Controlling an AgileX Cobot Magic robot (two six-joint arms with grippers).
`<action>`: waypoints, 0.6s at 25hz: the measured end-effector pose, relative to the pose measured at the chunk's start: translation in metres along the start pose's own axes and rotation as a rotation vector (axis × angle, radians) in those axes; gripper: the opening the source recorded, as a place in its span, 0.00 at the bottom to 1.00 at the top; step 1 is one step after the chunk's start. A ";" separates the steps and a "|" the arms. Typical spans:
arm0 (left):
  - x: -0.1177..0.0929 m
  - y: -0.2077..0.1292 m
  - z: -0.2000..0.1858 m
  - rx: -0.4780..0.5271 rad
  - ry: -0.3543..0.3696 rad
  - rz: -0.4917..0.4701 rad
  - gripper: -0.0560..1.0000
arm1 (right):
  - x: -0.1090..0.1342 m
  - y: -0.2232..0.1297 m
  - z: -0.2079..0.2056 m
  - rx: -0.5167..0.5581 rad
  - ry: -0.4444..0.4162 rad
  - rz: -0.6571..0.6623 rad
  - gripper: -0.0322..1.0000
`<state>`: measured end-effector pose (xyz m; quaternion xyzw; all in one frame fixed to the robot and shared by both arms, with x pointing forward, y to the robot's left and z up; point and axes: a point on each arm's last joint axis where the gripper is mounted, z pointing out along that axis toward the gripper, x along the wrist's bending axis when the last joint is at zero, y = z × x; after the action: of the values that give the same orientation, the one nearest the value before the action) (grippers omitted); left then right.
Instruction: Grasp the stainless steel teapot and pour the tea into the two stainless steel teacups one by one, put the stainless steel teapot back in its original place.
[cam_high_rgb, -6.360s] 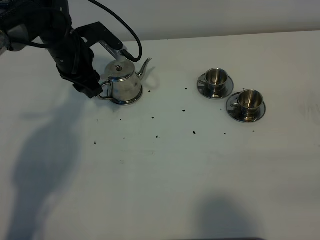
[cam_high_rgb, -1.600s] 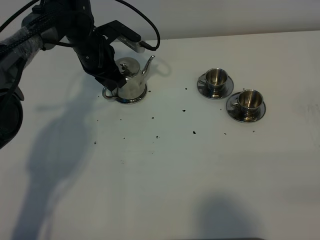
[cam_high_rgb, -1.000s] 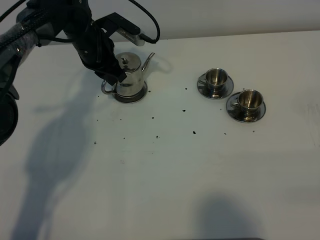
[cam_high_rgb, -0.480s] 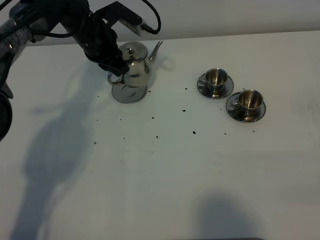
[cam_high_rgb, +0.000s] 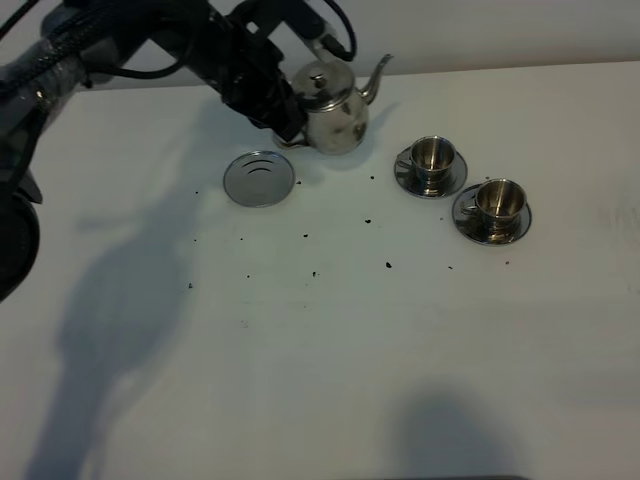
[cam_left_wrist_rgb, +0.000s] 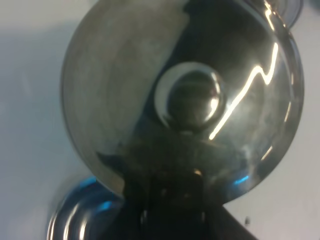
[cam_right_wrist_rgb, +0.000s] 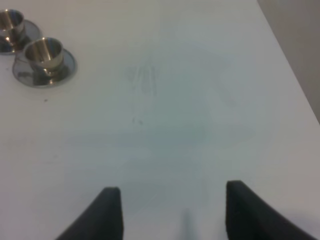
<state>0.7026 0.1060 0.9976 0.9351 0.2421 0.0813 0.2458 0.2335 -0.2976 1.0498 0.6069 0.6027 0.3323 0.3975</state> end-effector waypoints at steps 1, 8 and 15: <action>-0.005 0.004 0.002 -0.008 0.002 0.019 0.28 | 0.000 0.000 0.000 0.000 0.000 0.000 0.47; -0.030 0.027 0.011 -0.060 0.019 0.133 0.28 | 0.000 0.000 0.000 0.000 0.000 0.000 0.47; -0.046 0.041 0.016 -0.094 0.038 0.300 0.28 | 0.000 0.000 0.000 0.000 0.000 0.000 0.47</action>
<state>0.6843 0.0452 1.0024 0.9465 0.1004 0.1458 0.2700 0.2335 -0.2976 1.0498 0.6069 0.6027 0.3323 0.3975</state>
